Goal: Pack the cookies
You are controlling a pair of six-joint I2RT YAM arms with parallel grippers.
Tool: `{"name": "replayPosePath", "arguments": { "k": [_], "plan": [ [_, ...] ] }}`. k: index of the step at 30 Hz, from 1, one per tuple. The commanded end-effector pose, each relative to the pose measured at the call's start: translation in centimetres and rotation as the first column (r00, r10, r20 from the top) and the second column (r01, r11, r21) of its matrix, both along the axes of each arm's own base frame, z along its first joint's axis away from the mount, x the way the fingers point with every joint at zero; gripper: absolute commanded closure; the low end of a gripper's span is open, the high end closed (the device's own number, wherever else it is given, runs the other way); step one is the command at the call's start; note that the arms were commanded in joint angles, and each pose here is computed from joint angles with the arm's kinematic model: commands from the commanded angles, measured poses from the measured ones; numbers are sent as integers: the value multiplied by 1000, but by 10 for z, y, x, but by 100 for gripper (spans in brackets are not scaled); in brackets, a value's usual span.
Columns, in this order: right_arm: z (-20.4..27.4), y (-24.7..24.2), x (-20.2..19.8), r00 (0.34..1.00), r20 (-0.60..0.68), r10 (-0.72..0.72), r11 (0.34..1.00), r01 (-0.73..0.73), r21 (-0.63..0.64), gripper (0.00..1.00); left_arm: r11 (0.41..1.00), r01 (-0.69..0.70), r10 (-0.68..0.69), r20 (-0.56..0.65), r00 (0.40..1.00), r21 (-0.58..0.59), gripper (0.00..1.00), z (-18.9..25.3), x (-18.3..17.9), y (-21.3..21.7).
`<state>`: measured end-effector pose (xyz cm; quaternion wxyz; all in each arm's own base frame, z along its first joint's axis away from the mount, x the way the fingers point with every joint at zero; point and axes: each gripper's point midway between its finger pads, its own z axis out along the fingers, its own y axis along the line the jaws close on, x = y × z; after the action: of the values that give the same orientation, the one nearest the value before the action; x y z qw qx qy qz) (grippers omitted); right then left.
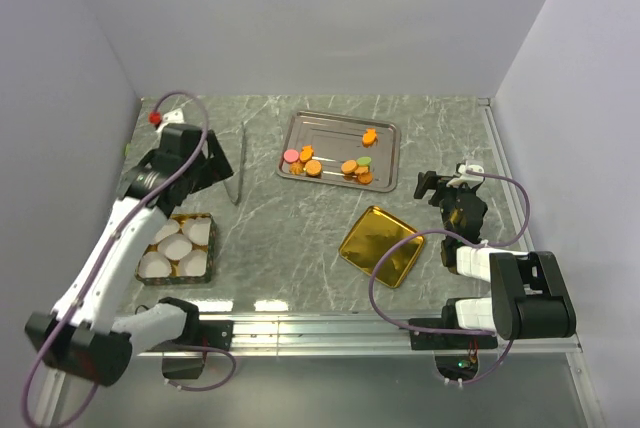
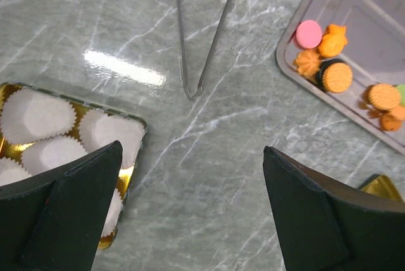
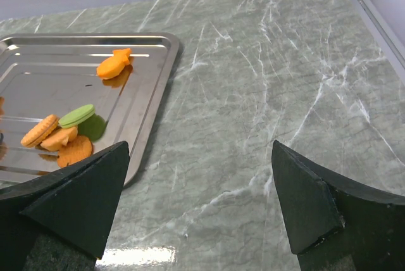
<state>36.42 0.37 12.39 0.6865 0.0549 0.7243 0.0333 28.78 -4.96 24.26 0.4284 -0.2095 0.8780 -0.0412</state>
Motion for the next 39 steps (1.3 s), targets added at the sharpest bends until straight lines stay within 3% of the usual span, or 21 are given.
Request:
{"name": "replayPosePath", "arguments": {
  "k": [1,6,9,15,22,27,34,39],
  "plan": [
    [17,-2,2,998,65,-10,1000,11,-11,0,996,85,-84,-17,996,16,1,-2,27,-17],
    [16,-3,2,998,62,-14,1000,14,-11,0,996,92,-93,-153,984,-13,0,-47,65,-37],
    [16,-3,2,998,62,-14,1000,14,-10,0,996,73,-56,-282,958,48,1,-93,88,-34],
    [16,-1,3,998,60,-4,1000,5,-16,0,989,114,-80,-320,944,91,0,-119,121,-22],
    [17,-1,3,998,63,-6,1000,7,-17,0,994,104,-89,-355,930,22,1,-152,123,-5],
    [16,-1,3,998,62,-6,1000,7,-17,0,982,186,-181,-359,916,-22,5,-173,139,-15],
    [16,-1,3,998,60,-7,1000,8,-17,0,977,214,-208,-343,916,-20,5,-179,155,-17],
    [16,0,3,998,60,-5,1000,7,-19,0,980,197,-184,-405,896,-9,6,-204,158,-12]
  ]
}}
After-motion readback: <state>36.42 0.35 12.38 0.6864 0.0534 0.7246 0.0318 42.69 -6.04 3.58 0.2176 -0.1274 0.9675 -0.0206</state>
